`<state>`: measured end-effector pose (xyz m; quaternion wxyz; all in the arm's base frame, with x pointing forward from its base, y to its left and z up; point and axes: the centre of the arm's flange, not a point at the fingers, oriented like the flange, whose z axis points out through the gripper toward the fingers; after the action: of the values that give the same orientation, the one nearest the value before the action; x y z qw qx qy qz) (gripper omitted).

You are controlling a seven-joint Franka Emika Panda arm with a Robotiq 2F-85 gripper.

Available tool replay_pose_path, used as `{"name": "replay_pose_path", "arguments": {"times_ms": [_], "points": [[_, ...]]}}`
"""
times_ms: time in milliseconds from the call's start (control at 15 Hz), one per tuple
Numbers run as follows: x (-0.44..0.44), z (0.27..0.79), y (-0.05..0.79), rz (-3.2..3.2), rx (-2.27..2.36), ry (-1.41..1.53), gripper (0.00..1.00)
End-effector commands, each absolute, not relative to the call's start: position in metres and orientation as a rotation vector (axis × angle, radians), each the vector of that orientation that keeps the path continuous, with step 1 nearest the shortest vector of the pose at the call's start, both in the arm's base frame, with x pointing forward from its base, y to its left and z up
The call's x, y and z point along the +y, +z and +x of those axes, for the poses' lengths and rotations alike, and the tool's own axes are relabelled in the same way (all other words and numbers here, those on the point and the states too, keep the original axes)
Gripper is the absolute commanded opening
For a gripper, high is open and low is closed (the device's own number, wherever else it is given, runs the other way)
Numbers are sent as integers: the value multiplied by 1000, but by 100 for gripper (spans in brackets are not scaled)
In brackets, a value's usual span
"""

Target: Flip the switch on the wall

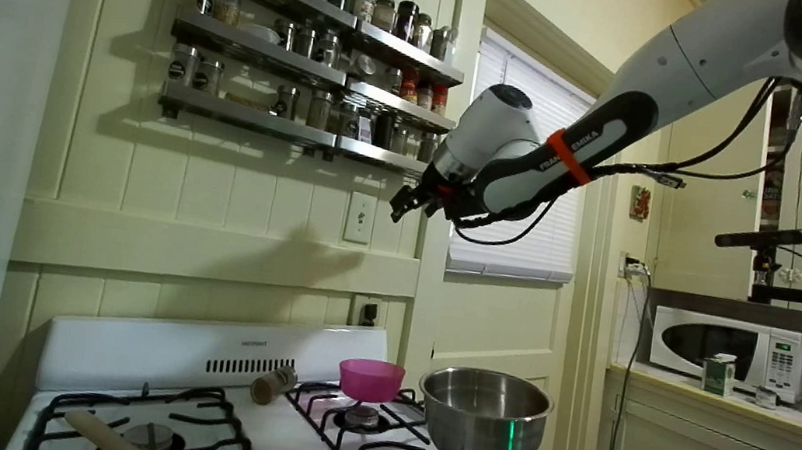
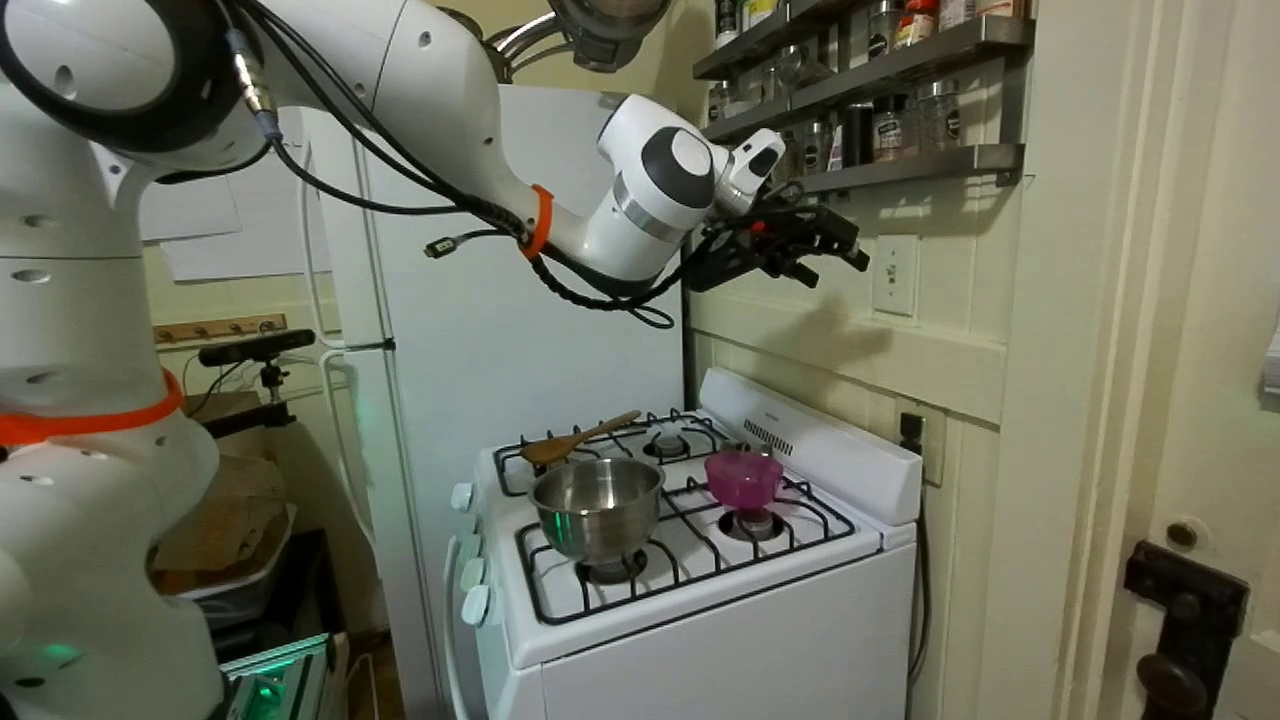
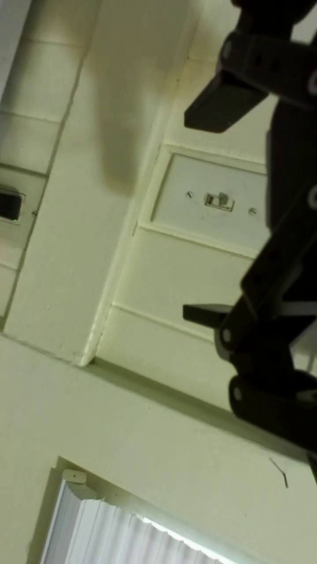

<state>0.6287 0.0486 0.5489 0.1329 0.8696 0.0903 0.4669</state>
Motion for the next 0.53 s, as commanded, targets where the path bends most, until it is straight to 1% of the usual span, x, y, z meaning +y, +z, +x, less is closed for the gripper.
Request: {"name": "replay_pose_path", "arguments": {"times_ms": [0,133,200,267,333,400,467], "points": [[46,639,558,2425,214,1512,100],[45,646,567,2384,186,1612,100],[47,651,569,2371,185,1648,75],[49,655,571,2369,179,1686,73],[52,660,571,2368,169,1722,66],[57,665,569,2376,164,1743,56],[61,669,567,2388,152,1757,49]]}}
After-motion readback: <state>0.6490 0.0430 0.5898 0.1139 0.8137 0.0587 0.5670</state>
